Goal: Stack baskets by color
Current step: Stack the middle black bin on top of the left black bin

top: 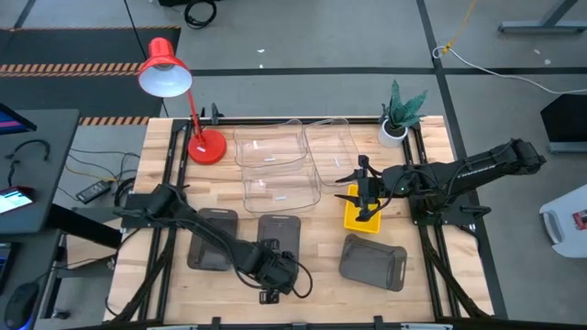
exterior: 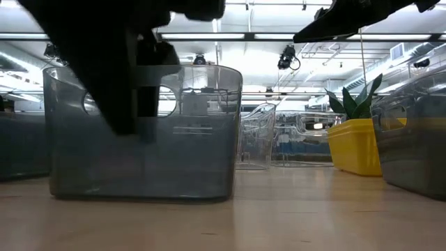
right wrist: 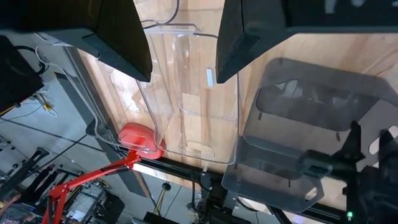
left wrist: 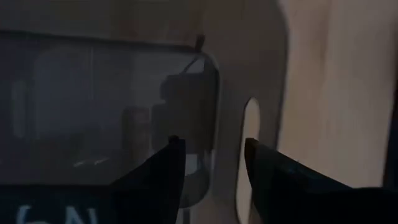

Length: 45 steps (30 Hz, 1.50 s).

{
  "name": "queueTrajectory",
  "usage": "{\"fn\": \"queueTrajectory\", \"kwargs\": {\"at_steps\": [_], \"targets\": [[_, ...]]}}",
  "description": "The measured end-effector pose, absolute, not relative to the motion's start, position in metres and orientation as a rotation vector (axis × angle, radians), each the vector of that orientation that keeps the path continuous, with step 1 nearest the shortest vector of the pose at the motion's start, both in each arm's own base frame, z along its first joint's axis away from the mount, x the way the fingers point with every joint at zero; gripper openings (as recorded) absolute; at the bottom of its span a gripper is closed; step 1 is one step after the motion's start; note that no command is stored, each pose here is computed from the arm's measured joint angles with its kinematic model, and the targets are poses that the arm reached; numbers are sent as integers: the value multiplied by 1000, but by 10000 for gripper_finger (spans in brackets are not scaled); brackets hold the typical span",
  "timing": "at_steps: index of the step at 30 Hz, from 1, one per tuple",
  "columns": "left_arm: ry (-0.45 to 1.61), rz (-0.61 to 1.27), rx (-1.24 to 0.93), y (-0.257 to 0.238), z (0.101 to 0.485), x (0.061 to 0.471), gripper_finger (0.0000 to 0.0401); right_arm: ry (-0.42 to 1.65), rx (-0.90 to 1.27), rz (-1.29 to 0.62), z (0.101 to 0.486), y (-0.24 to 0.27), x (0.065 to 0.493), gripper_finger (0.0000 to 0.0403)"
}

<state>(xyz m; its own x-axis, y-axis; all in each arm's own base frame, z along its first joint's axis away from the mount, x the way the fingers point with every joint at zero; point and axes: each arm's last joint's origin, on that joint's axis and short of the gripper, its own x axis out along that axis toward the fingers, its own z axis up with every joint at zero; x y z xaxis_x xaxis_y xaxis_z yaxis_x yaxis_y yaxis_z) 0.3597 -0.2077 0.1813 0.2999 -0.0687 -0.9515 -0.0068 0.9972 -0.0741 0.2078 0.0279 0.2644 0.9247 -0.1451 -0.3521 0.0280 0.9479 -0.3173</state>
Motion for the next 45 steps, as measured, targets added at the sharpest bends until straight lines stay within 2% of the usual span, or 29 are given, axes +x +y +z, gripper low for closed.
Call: {"fn": "queueTrajectory", "kwargs": {"at_steps": [6, 17, 22, 31, 39, 45], "targets": [[1317, -34, -51, -210, 170, 358, 152, 382, -308, -84, 264, 28, 208, 183], [1358, -75, -105, -212, 170, 357, 12, 379, -306, -83, 265, 28, 208, 183], [1370, -106, -101, -214, 194, 359, 12, 378, -306, -83, 265, 28, 208, 183], [1298, -74, -10, -225, 273, 355, 7, 379, -298, -85, 265, 28, 208, 183], [1367, 88, 122, -234, 292, 319, 7, 392, -265, -83, 263, 28, 207, 183], [1268, 156, 161, -235, 313, 283, 6, 392, -245, -78, 263, 29, 207, 183]]}}
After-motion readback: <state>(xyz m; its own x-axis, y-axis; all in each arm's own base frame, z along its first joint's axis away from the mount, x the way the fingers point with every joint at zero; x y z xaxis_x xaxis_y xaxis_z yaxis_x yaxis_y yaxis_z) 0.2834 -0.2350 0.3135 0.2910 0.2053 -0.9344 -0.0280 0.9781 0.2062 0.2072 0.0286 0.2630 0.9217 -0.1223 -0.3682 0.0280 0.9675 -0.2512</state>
